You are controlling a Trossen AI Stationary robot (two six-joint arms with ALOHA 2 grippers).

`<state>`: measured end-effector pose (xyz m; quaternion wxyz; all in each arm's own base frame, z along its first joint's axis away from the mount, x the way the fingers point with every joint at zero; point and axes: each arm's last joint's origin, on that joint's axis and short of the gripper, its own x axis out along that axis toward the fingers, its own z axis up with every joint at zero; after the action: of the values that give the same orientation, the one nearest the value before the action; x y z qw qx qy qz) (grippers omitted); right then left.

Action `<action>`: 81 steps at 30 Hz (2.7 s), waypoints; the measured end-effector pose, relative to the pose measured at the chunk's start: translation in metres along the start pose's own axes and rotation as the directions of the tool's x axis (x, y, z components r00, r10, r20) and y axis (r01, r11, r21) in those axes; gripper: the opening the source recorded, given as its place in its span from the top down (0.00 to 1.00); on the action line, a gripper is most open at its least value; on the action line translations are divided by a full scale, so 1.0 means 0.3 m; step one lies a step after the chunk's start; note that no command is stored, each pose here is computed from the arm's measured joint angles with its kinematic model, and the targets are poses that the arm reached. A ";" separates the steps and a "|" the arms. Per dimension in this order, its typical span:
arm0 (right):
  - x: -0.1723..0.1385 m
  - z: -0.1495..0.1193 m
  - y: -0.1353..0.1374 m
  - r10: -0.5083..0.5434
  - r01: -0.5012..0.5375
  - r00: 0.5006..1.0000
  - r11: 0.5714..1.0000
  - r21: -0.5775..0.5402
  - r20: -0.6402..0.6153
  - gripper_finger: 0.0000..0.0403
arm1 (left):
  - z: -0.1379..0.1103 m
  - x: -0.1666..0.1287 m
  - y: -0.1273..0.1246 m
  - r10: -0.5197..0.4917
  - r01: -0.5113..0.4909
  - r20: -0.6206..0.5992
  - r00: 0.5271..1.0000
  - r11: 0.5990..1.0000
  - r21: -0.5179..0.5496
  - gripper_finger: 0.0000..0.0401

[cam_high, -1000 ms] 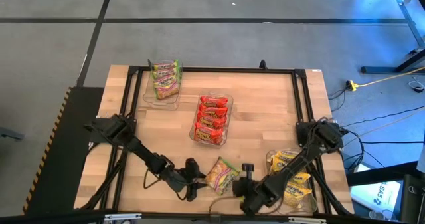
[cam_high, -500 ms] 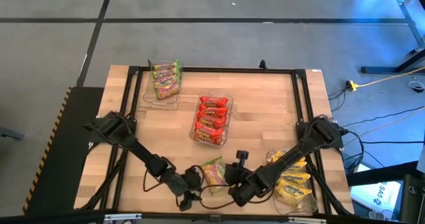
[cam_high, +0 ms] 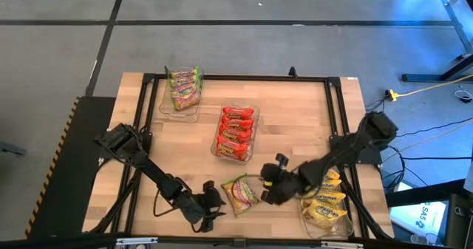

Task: Sort Maruchan noodles
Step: Put the green noodle pack into the top transparent bin

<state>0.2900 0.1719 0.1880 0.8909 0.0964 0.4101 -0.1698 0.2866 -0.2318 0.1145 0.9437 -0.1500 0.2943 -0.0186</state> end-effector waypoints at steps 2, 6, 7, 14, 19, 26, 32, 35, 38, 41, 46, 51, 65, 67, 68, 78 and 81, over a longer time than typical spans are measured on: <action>0.040 -0.004 -0.030 0.146 -0.146 0.989 0.986 0.077 0.008 0.66 | 0.002 0.002 0.004 0.026 -0.027 0.019 0.999 1.000 0.010 0.57; 0.121 -0.021 -0.096 0.422 -0.422 0.905 0.875 0.236 0.054 0.58 | 0.003 0.002 0.008 0.058 -0.060 0.045 0.997 0.998 0.029 0.57; 0.134 -0.027 -0.110 0.464 -0.462 0.884 0.844 0.272 0.064 0.56 | 0.004 0.002 0.009 0.067 -0.069 0.051 0.996 0.997 0.034 0.57; 0.209 -0.062 -0.109 0.534 -0.495 0.844 0.748 0.443 0.040 0.35 | 0.014 0.004 0.020 0.137 -0.141 0.110 0.984 0.989 0.035 0.57; 0.261 -0.064 -0.075 0.528 -0.475 0.849 0.756 0.450 0.011 0.24 | 0.013 0.023 0.038 0.157 -0.161 0.109 0.982 0.987 0.025 0.57; 0.288 -0.048 -0.045 0.530 -0.483 0.848 0.752 0.449 0.024 0.22 | -0.027 0.054 0.052 0.164 -0.165 0.076 0.983 0.986 0.007 0.57; 0.278 -0.022 -0.031 0.565 -0.545 0.820 0.718 0.433 0.097 0.27 | -0.029 0.065 0.061 0.168 -0.168 0.075 0.983 0.986 -0.002 0.57; 0.278 -0.020 -0.032 0.554 -0.543 0.825 0.724 0.425 0.110 0.30 | -0.027 0.066 0.062 0.166 -0.166 0.077 0.983 0.986 -0.004 0.57; 0.279 -0.018 -0.033 0.537 -0.533 0.834 0.731 0.426 0.124 0.33 | -0.024 0.067 0.061 0.161 -0.161 0.083 0.983 0.987 -0.002 0.57; 0.279 -0.018 -0.033 0.523 -0.526 0.841 0.736 0.427 0.135 0.36 | -0.022 0.067 0.060 0.159 -0.160 0.089 0.983 0.987 0.007 0.57; 0.279 -0.012 -0.035 0.495 -0.518 0.852 0.750 0.411 0.170 0.42 | -0.018 0.067 0.057 0.153 -0.157 0.101 0.983 0.987 0.029 0.57; 0.267 -0.026 -0.019 0.455 -0.496 0.868 0.812 0.306 0.200 0.53 | 0.011 0.039 0.050 0.145 -0.148 0.096 0.985 0.989 0.025 0.57; 0.221 -0.042 0.049 0.464 -0.478 0.859 0.878 0.015 0.217 0.88 | 0.126 -0.158 0.009 0.102 -0.104 0.024 0.994 0.993 0.052 0.57; 0.221 -0.041 0.050 0.464 -0.478 0.859 0.878 0.011 0.217 0.91 | 0.144 -0.190 0.000 0.084 -0.085 0.029 0.996 0.995 0.050 0.57; 0.221 -0.041 0.050 0.463 -0.477 0.859 0.879 0.011 0.217 0.91 | 0.149 -0.203 -0.005 0.075 -0.077 0.033 0.997 0.996 0.049 0.57; 0.221 -0.041 0.050 0.465 -0.473 0.859 0.881 -0.012 0.215 0.93 | 0.195 -0.199 0.029 0.082 -0.082 0.040 0.996 0.997 0.002 0.54; 0.221 -0.040 0.050 0.466 -0.472 0.858 0.881 -0.027 0.218 0.93 | 0.212 -0.184 0.054 0.077 -0.076 0.023 0.997 0.997 -0.032 0.49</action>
<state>0.3274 0.1749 0.1302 0.9435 0.1862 0.2717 0.0370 0.2758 -0.1923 0.1901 0.9447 -0.1537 0.2886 0.0238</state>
